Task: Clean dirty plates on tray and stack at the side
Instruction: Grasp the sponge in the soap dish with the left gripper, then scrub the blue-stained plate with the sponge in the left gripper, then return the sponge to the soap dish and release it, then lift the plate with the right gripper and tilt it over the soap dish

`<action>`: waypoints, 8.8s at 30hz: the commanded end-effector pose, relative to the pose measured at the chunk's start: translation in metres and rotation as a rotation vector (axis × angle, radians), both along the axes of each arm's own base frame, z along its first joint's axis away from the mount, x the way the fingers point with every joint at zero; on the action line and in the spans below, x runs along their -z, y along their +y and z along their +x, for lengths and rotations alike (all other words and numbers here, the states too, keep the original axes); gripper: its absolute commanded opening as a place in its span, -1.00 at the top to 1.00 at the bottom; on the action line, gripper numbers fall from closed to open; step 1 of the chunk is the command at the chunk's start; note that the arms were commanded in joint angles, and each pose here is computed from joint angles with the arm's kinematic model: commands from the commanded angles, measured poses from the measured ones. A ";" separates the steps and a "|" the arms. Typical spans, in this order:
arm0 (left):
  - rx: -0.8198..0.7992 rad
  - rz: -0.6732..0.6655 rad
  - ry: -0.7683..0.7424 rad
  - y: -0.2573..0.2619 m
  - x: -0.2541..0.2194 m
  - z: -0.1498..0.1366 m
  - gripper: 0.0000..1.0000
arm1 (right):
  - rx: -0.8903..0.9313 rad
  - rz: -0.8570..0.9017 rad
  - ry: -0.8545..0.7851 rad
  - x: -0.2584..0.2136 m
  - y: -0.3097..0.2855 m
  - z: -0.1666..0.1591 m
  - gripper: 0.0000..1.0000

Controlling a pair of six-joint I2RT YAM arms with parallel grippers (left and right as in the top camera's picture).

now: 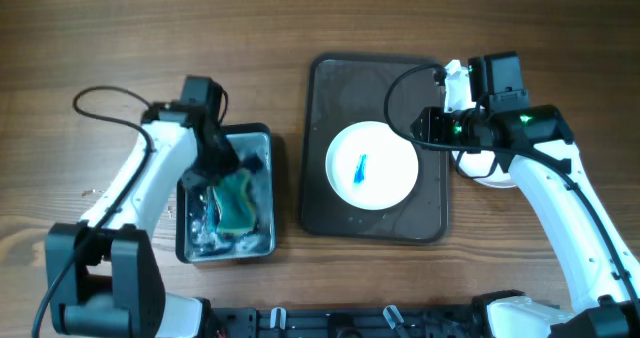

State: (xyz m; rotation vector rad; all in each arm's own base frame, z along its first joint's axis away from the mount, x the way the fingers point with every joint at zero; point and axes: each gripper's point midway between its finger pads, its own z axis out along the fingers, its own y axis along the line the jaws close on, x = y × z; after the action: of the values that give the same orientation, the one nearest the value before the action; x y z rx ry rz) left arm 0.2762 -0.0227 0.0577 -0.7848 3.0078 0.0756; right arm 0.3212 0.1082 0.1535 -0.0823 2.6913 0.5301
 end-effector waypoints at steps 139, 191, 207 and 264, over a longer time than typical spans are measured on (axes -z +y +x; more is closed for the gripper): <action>0.299 0.077 -0.152 -0.178 0.047 0.074 0.92 | 0.008 -0.147 0.375 0.182 -0.021 -0.022 0.91; 0.475 -0.664 -0.077 -0.332 0.060 0.048 0.92 | -0.031 -0.150 0.356 0.182 -0.015 -0.021 0.91; 0.439 -0.411 0.096 -0.258 0.067 0.021 0.92 | -0.038 -0.152 0.360 0.182 -0.013 -0.023 0.91; -0.460 -0.053 -0.456 0.103 -0.192 -0.022 -1.00 | -0.342 -0.120 -0.092 -0.006 0.167 0.001 0.91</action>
State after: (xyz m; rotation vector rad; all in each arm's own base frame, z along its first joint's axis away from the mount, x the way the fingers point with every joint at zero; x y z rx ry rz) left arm 0.2649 0.0674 0.2393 -1.2392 2.4238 -0.1650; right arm 0.3238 0.2421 0.1576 -0.5852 2.6719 0.4498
